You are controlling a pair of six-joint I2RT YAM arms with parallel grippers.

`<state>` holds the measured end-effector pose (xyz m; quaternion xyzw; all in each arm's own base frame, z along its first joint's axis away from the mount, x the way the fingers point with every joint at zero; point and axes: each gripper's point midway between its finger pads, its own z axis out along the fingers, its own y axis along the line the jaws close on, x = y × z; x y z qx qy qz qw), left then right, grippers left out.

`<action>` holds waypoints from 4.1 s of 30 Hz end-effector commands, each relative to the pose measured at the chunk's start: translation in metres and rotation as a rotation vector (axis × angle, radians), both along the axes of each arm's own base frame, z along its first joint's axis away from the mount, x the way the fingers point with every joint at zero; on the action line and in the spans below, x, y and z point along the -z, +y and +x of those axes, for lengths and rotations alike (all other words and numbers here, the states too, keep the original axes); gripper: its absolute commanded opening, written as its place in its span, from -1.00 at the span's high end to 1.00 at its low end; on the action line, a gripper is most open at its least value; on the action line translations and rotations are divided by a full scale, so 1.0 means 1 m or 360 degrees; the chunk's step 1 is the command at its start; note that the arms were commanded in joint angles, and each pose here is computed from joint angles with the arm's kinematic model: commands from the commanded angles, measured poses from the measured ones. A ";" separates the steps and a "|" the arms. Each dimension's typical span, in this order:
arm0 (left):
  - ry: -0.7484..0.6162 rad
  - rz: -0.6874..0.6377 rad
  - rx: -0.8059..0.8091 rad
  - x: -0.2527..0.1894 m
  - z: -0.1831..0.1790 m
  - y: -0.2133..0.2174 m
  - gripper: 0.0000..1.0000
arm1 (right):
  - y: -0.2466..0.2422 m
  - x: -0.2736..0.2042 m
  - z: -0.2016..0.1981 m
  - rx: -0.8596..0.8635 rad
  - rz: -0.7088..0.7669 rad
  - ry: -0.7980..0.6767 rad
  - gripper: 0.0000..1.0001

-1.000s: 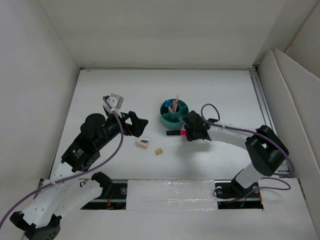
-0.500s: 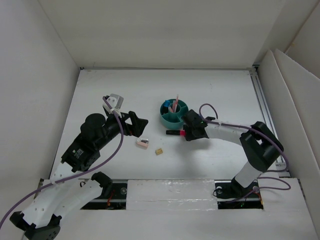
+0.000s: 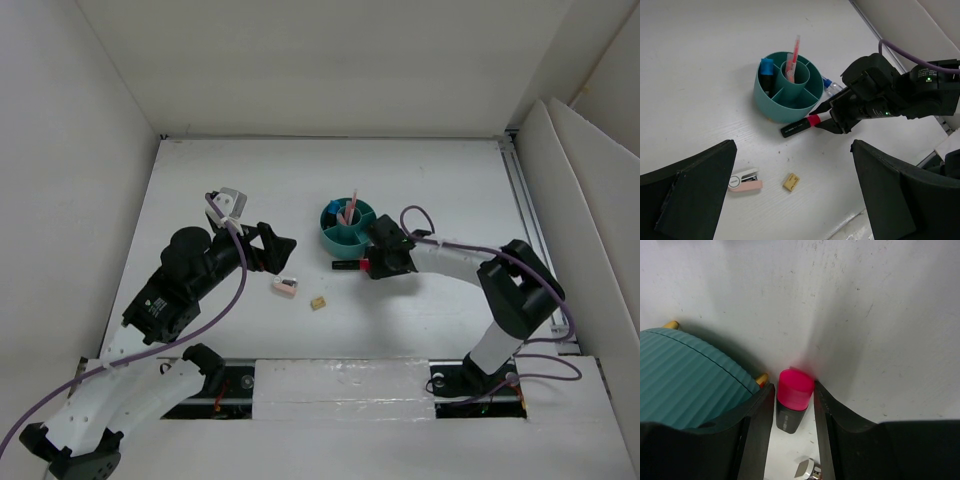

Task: Sort the stationery into containers
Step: Pick up the pen from the center of the board.

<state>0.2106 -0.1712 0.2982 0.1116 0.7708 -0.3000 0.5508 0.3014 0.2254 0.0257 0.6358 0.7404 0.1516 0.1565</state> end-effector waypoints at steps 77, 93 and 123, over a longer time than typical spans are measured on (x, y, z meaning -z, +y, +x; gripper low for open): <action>0.0048 -0.0030 0.0538 0.005 -0.028 -0.048 -1.00 | -0.030 -0.088 -0.021 -0.0440 -0.0305 -0.0753 1.00; 0.0079 -0.0027 0.0580 0.010 -0.027 -0.054 -1.00 | -0.033 -0.186 -0.030 -0.0765 -0.0385 -0.1286 1.00; -0.0093 -0.0275 0.1053 -0.050 -0.059 -0.088 -1.00 | -0.005 -0.363 -0.131 -0.1590 -0.0224 -0.2514 1.00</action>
